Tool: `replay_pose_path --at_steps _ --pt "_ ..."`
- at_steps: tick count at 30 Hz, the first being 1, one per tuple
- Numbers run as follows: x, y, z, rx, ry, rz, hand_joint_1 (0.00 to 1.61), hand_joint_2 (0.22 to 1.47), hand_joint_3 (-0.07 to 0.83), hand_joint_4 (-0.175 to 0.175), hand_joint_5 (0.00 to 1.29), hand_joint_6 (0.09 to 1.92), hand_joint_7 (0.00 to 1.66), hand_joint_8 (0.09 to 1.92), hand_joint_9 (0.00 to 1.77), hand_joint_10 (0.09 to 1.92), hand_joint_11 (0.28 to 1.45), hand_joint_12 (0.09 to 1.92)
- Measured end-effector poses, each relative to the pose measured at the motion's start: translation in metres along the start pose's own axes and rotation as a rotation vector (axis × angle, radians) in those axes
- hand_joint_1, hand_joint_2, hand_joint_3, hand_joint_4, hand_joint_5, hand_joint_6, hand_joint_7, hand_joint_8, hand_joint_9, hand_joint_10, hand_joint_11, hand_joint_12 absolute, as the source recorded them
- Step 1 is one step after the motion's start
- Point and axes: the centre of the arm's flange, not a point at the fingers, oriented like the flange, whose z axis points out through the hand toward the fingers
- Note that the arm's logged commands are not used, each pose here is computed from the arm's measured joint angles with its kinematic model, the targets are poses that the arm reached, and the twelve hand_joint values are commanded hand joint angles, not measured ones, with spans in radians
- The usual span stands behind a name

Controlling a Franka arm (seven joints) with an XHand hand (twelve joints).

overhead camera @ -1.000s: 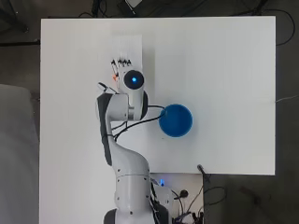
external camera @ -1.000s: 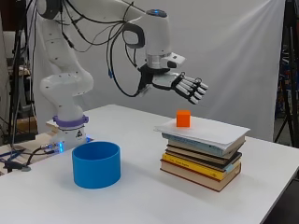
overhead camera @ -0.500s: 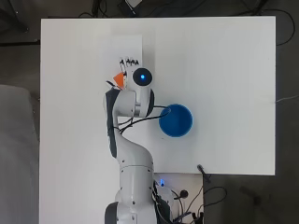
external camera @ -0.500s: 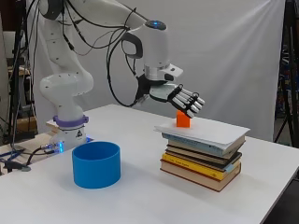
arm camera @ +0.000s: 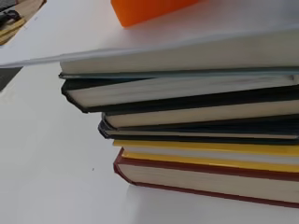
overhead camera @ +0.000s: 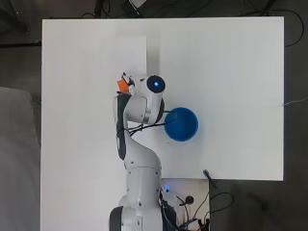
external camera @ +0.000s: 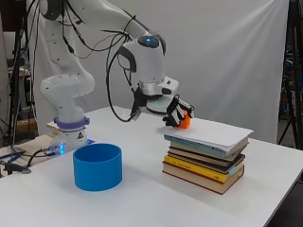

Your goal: Teleoperate dual arm-hand system to pick and place objects

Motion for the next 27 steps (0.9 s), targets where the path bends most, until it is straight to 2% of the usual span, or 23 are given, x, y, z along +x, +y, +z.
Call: replay_pose_path --at_steps 2,4,7,10,15,19,25,27 --pt "-0.002 -0.001 -0.004 0.001 0.027 -0.068 0.90 1.24 0.007 0.171 0.73 1.36 1.12 1.92 1.48 1.90 1.15 1.90" --pt "-0.004 -0.002 -0.016 -0.019 0.050 -0.140 0.89 1.25 0.006 0.175 0.71 1.39 1.11 1.92 1.47 1.92 1.15 1.92" --pt "-0.003 -0.003 -0.046 -0.037 0.094 -0.171 0.89 1.25 0.003 0.175 0.70 1.42 0.97 1.92 1.33 1.92 1.06 1.90" --pt "0.002 -0.007 -0.091 -0.091 0.120 -0.134 0.88 1.26 0.002 0.175 0.69 1.44 0.91 1.92 1.26 1.92 1.01 1.89" --pt "-0.008 -0.004 -0.175 -0.203 0.094 -0.052 0.87 1.27 0.001 0.175 0.67 1.46 0.85 1.92 1.19 1.92 0.92 1.87" --pt "-0.039 -0.007 -0.218 -0.266 0.093 0.059 0.88 1.26 -0.002 0.175 0.69 1.44 0.86 1.91 1.17 1.92 0.87 1.84" --pt "-0.101 -0.026 -0.275 -0.384 0.099 0.147 0.92 1.22 -0.004 0.175 0.76 1.36 1.09 1.92 1.37 1.92 1.04 1.85" --pt "-0.119 -0.032 -0.285 -0.410 0.104 0.154 0.94 1.20 -0.005 0.175 0.79 1.30 1.13 1.88 1.39 1.92 1.07 1.83"
